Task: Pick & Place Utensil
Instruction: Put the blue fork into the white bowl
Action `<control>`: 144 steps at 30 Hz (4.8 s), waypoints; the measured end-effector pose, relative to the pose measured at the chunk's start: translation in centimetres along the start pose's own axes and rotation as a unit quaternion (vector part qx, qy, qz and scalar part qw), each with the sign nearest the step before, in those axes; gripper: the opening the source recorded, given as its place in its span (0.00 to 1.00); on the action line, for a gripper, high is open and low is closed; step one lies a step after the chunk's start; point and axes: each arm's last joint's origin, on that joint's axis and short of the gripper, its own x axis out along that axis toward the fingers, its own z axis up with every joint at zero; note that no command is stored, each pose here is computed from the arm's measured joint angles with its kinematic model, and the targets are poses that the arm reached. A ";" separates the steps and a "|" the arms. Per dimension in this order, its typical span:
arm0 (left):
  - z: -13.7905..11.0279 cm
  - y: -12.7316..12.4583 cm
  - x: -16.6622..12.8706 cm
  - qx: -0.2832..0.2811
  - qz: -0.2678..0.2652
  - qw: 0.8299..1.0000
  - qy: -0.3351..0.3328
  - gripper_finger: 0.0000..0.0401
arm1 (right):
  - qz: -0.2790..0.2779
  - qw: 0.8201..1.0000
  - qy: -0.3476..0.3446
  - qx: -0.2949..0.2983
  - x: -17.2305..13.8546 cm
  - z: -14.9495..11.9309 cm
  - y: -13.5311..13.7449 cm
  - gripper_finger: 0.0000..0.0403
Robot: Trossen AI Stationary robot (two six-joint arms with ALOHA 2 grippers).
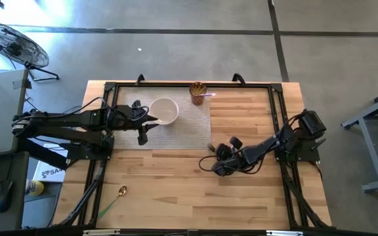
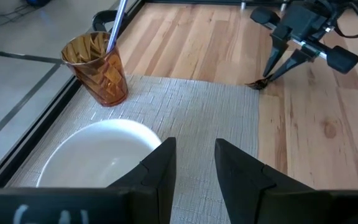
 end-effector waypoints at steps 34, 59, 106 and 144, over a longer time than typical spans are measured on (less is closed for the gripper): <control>0.0 0.0 0.0 -0.001 0.001 1.000 -0.001 0.27 | 0.045 0.997 -0.048 0.044 -2.5 3.1 0.5 0.02; 0.5 0.3 -2.9 -0.025 -0.044 0.999 0.004 0.27 | 0.073 0.981 -0.176 -0.027 -6.2 20.1 0.7 0.01; 0.4 0.4 -4.9 -0.029 -0.099 0.994 -0.025 0.27 | 0.088 0.989 -0.118 -0.018 10.3 29.5 -2.8 0.02; 0.4 0.4 -4.9 -0.029 -0.099 0.994 -0.025 0.27 | 0.089 0.984 -0.151 -0.042 12.6 29.6 -3.0 0.02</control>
